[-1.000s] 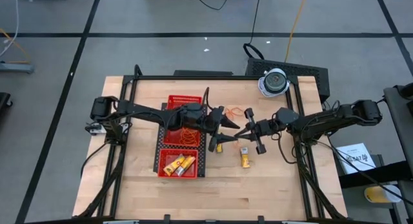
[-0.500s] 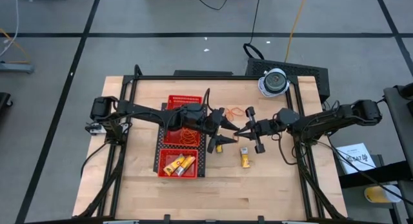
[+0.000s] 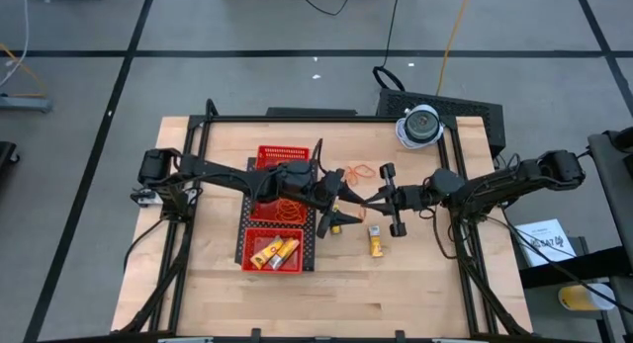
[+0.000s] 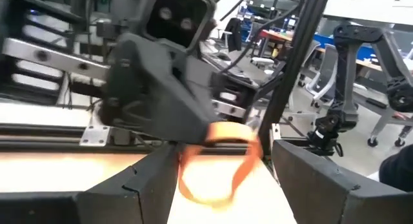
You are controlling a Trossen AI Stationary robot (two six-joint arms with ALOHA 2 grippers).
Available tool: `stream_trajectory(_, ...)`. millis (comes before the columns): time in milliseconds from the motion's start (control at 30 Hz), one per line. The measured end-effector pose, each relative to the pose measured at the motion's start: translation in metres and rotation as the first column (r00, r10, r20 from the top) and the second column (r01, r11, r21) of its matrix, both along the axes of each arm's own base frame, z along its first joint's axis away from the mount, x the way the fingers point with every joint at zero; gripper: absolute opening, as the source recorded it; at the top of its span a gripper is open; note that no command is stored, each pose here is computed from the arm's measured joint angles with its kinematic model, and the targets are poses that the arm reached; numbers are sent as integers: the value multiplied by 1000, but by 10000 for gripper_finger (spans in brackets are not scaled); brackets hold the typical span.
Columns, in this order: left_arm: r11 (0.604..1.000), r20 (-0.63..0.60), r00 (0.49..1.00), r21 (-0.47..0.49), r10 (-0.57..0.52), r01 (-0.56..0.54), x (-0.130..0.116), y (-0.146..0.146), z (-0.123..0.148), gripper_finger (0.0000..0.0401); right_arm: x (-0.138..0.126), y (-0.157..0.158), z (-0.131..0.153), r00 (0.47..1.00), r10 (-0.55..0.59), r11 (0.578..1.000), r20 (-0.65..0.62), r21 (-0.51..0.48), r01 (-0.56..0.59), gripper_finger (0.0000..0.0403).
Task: Pick & Place Office Desk Supplies
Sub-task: Put the orange rubber band into the middle red basket on the shelf
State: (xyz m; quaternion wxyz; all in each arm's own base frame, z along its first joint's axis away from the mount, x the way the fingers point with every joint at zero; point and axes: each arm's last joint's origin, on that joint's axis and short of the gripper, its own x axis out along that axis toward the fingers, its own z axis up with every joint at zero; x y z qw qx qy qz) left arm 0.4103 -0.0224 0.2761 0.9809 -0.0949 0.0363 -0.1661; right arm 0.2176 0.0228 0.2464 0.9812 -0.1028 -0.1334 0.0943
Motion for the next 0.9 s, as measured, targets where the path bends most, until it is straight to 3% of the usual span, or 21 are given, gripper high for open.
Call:
stream_trajectory(533,997,16,998,53,63,-64,0,-10,0,243,0,0,0,1000,-4,1000,3,-3,4,0)
stream_trajectory(900,992,25,997,97,75,-77,0,-7,-1,89,1,0,-1,1000,2,1000,-1,-4,-2,0)
